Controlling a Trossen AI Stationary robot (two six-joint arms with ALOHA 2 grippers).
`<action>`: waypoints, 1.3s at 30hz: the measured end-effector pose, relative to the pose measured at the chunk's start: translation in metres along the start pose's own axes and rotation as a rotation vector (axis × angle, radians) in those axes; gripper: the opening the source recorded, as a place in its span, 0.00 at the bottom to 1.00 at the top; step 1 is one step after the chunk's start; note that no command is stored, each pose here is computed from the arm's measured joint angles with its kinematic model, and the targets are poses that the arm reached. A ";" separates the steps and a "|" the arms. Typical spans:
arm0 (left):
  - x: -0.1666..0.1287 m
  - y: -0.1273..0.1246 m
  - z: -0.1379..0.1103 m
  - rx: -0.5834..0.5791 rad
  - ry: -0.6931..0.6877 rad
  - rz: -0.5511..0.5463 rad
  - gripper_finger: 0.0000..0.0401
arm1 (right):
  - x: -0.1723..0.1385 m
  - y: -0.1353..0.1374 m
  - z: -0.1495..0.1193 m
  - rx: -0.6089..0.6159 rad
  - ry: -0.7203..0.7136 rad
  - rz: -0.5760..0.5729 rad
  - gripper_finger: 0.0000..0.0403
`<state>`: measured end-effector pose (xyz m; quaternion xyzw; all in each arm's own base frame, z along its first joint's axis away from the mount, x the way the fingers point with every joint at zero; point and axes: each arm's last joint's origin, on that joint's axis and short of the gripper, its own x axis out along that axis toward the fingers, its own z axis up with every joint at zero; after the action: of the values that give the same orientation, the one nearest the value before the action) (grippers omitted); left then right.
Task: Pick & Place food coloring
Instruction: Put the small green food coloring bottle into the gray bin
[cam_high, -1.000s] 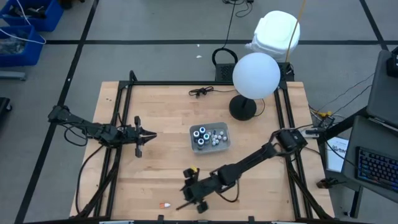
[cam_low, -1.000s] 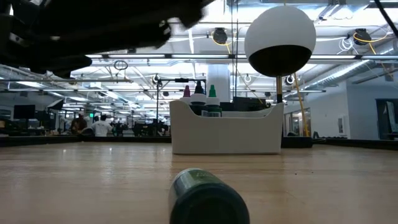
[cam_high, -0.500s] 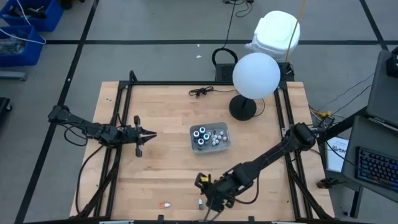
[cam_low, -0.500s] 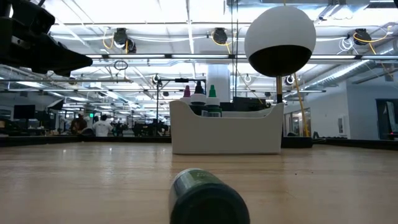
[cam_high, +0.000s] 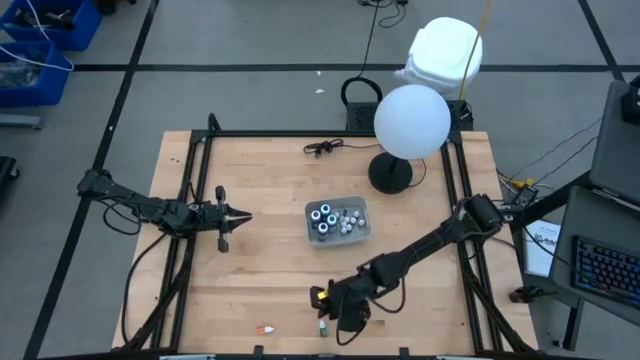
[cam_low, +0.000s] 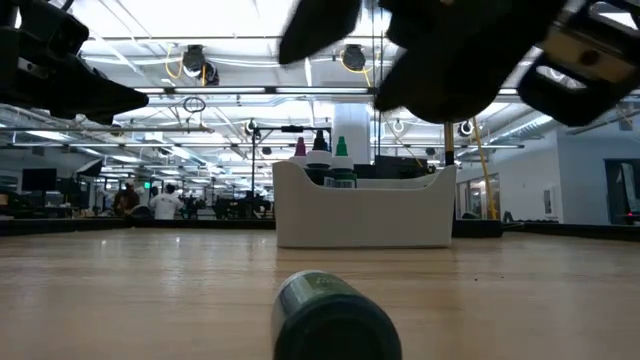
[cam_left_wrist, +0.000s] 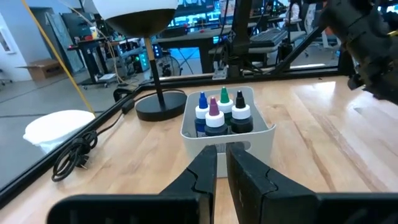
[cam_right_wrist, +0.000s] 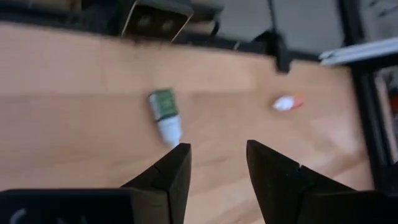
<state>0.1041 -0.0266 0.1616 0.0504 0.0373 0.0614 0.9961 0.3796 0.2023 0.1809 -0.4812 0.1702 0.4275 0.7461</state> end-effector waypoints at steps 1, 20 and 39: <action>0.000 0.000 0.000 -0.002 0.002 -0.001 0.11 | 0.000 -0.001 -0.002 0.003 -0.033 -0.008 0.36; 0.011 -0.008 -0.002 -0.041 0.182 -0.071 0.11 | -0.024 0.000 -0.005 0.424 -0.149 -0.040 0.09; 0.141 -0.124 0.080 0.367 0.647 -0.596 0.02 | -0.164 0.099 -0.051 0.867 -0.314 -0.847 0.00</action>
<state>0.2651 -0.1393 0.2184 0.1907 0.3686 -0.2220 0.8823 0.2135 0.0975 0.2088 -0.0917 0.0112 0.0524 0.9943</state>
